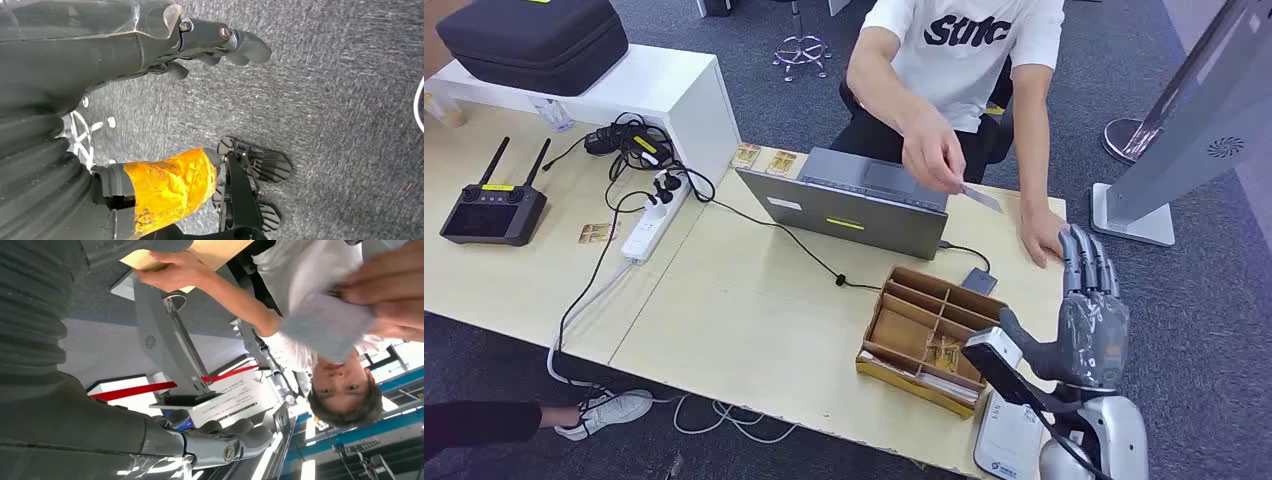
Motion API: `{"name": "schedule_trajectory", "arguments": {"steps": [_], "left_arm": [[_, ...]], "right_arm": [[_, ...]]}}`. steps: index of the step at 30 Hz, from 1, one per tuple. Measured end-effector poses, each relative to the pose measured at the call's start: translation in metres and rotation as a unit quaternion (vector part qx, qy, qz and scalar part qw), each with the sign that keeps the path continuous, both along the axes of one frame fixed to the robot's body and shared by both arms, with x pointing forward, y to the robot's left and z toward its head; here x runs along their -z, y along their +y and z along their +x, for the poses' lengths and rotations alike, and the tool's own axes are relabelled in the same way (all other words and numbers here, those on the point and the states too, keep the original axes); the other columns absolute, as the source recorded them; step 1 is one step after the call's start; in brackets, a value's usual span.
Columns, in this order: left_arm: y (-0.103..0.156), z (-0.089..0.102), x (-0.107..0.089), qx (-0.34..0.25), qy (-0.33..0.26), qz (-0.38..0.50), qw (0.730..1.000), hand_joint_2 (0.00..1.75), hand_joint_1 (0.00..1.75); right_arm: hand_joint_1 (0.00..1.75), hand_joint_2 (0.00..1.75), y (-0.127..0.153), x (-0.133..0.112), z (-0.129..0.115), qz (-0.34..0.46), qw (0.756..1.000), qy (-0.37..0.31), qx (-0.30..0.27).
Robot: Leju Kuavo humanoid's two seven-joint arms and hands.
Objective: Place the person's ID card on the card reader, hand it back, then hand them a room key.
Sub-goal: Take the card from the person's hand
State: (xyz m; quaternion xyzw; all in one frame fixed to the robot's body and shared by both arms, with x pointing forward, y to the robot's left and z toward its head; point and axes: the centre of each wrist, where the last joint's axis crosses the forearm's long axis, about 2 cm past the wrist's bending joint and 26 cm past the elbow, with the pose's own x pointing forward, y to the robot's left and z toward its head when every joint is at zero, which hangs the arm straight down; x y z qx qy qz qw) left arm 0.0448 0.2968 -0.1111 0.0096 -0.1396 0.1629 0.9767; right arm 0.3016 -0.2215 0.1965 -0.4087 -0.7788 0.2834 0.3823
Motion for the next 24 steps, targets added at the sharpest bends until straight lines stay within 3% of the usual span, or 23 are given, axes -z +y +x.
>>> {"name": "schedule_trajectory", "arguments": {"steps": [9,10,13,14,24], "left_arm": [[0.002,0.001,0.000,0.020,0.001,0.006,1.000,1.75,0.00],[0.002,0.001,0.000,0.021,0.001,0.006,1.000,1.75,0.00],[0.002,0.001,0.000,0.024,0.001,0.007,1.000,1.75,0.00],[0.002,0.001,0.000,0.025,0.001,0.007,1.000,1.75,0.00],[0.002,0.001,0.000,0.030,0.001,0.012,0.999,1.75,0.00]], "right_arm": [[0.00,1.75,0.011,-0.016,0.035,-0.003,1.000,0.022,-0.012],[0.13,1.75,0.011,-0.016,0.037,-0.004,1.000,0.023,-0.013],[1.39,1.75,0.012,-0.016,0.039,-0.005,1.000,0.026,-0.014],[1.70,1.75,0.012,-0.015,0.040,-0.005,1.000,0.028,-0.014],[1.75,1.75,0.013,-0.009,0.042,-0.005,0.999,0.044,-0.016]]}}
